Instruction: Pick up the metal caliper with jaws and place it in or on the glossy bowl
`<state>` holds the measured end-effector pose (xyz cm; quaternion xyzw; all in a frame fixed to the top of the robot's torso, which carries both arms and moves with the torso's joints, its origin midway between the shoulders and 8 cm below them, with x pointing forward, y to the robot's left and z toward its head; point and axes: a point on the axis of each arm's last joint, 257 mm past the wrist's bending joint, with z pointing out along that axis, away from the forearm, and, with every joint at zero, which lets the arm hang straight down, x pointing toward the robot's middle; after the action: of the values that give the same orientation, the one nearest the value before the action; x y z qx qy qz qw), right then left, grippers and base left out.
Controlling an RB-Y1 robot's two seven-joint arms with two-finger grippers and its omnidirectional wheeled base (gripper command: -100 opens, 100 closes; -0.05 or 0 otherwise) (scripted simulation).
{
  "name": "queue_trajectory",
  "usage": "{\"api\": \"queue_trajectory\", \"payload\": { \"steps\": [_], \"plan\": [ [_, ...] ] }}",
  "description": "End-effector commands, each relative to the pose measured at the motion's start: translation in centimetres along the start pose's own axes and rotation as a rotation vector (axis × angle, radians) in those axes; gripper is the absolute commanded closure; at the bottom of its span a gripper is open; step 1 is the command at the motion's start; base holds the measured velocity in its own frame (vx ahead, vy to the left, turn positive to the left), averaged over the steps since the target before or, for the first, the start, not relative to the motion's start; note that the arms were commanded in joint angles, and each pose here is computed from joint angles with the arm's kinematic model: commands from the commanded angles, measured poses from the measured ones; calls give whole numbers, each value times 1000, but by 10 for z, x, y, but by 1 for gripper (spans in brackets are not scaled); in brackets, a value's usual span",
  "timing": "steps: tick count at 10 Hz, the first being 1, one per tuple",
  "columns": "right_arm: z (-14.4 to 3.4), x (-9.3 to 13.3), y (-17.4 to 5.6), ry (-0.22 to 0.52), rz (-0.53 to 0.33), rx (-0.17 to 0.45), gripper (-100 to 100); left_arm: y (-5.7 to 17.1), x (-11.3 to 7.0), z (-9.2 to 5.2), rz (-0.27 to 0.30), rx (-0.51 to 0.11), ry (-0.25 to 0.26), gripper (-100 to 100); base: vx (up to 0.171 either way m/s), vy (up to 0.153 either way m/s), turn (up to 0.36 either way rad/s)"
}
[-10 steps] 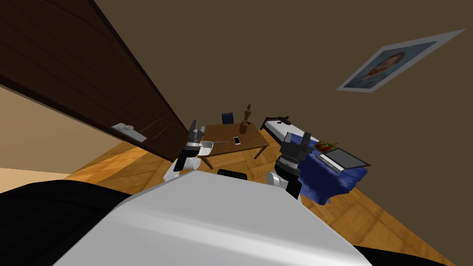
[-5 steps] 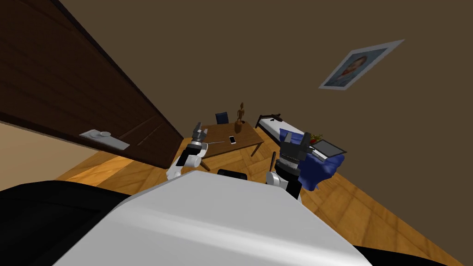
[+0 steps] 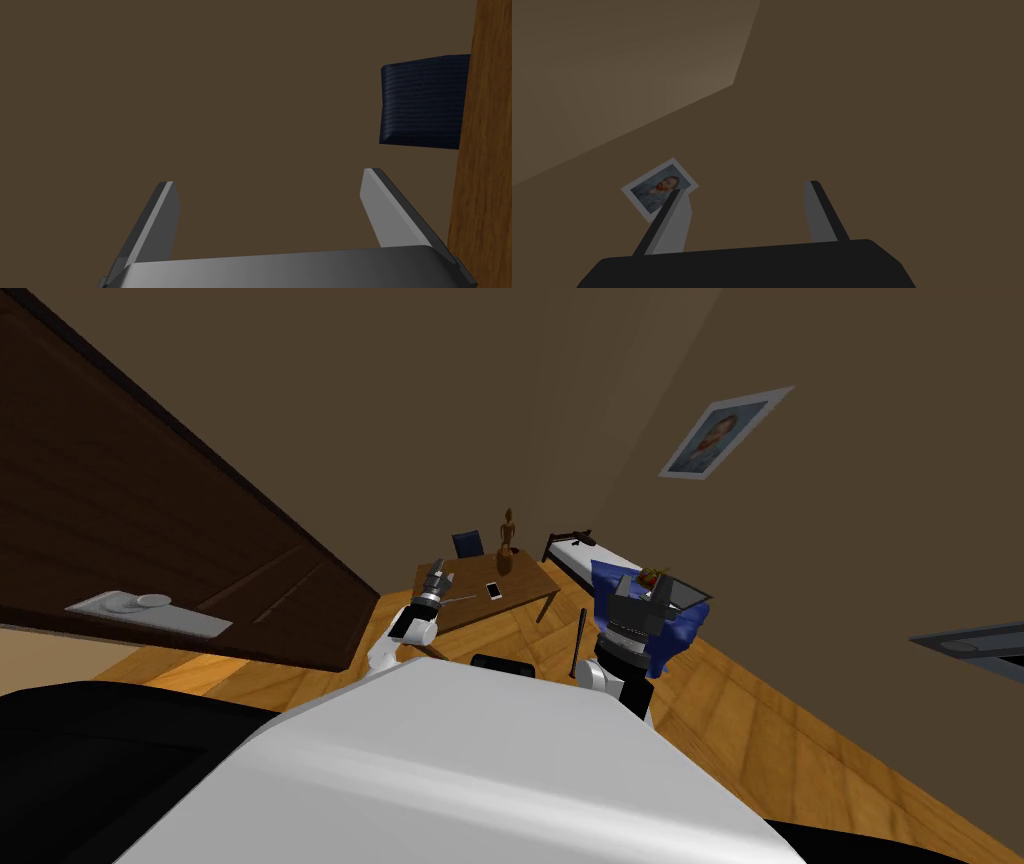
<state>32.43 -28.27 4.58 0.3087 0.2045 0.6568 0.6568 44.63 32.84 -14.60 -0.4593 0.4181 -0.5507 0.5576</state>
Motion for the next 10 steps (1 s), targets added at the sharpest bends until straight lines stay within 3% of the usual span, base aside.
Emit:
{"api": "queue_trajectory", "payload": {
  "steps": [1, 2, 3, 6, 7, 8, 10],
  "plan": [
    [0, 0, 0, 0, 0, 0, 0, 21, -3, 3, -21, -65, -2, -100, -1, -17, -154],
    [0, 0, 0, 0, 0, 0, 0, 22, -3, 3, -21, -67, -2, -100, 0, -12, -134],
    [0, 0, 0, 0, 0, 0, 0, 41, -8, 5, -40, -122, -5, -100, -1, -13, -225],
    [0, 0, 0, 0, 0, 0, 0, 63, -13, 5, -57, -186, -11, -100, 2, -9, -120],
    [0, 0, 0, 0, 0, 0, 0, 83, -19, 5, -75, -244, -19, -100, 5, -10, -199],
    [0, 0, 0, 0, 0, 0, 0, 84, -19, 5, -75, -247, -19, -100, 4, -3, -110],
    [0, 0, 0, 0, 0, 0, 0, 117, -33, 3, -109, -351, -38, -100, 7, -5, -209]
  ]
}}
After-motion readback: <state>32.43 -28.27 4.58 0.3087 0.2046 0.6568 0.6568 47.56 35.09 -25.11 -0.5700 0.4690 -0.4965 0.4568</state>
